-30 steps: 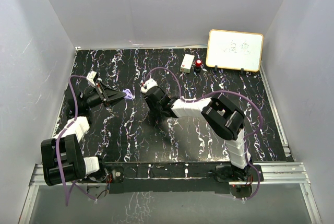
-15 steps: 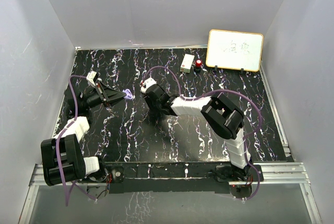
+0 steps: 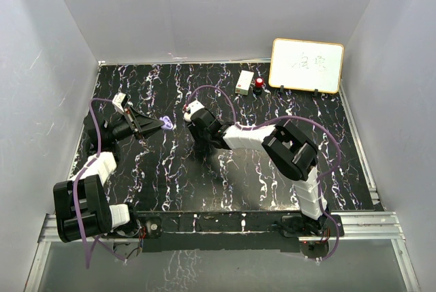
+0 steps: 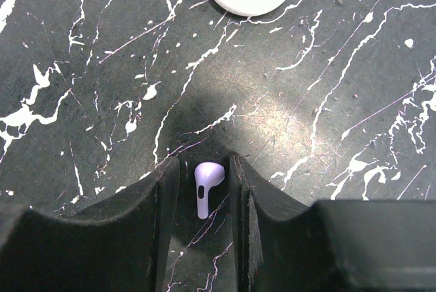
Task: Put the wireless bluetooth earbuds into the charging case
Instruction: Pick up the earbud from the center of the board.
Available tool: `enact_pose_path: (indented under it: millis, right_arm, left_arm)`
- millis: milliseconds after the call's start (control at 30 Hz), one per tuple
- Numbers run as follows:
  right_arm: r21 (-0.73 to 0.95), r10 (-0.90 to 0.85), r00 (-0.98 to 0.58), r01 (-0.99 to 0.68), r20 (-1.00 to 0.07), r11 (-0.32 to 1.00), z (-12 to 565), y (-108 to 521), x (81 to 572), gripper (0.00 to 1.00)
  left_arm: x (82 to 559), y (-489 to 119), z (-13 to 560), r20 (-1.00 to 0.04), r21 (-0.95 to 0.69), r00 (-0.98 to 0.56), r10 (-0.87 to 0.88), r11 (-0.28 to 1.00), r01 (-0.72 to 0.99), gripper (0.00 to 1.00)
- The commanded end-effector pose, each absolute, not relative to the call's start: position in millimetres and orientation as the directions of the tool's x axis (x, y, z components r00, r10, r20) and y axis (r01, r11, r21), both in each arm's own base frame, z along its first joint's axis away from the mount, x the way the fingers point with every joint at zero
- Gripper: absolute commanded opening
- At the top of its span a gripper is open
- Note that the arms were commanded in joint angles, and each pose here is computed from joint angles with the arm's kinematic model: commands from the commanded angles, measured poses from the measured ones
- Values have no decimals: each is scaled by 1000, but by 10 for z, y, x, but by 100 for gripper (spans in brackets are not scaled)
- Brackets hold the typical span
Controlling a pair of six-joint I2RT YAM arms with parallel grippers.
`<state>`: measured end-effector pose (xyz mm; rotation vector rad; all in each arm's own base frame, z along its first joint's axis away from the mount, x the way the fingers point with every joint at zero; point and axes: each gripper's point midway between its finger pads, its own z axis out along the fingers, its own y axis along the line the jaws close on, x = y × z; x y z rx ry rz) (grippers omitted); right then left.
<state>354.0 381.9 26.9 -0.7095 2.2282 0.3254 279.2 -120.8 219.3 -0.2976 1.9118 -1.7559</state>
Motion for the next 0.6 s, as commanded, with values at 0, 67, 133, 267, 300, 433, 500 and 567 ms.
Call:
enact_pose_path:
  millis: [0, 67, 133, 267, 300, 433, 500, 567]
  right_arm:
    - [2, -444, -608, -591, -658, 807, 3, 3650, 3407, 33]
    - [6, -443, -613, -590, -655, 807, -1, 3635, 3404, 32]
    - [9, -442, -615, -590, -653, 807, -1, 3626, 3405, 31]
    - [16, -439, -622, -588, -649, 809, -7, 3612, 3404, 28]
    - [18, -438, -622, -588, -649, 809, -1, 3613, 3410, 28]
    - [22, -437, -625, -588, -647, 809, 5, 3606, 3414, 25]
    - [21, -437, -626, -587, -646, 809, 5, 3602, 3414, 23]
    - [21, -437, -625, -587, -647, 809, 21, 3599, 3419, 20]
  left_arm:
    - [2746, -1201, 2299, -262, -965, -837, -480, 138, 223, 0]
    - [2743, -1201, 2301, -263, -965, -837, -480, 138, 224, 0]
    - [2740, -1202, 2298, -262, -965, -837, -480, 138, 223, 0]
    - [2737, -1202, 2293, -261, -965, -837, -480, 138, 222, 0]
    - [2738, -1201, 2292, -261, -965, -837, -482, 139, 222, 0]
    - [2738, -1201, 2282, -259, -966, -837, -482, 138, 220, 0]
    - [2740, -1198, 2282, -259, -966, -836, -483, 138, 219, 0]
    - [2739, -1198, 2278, -258, -966, -837, -483, 138, 218, 0]
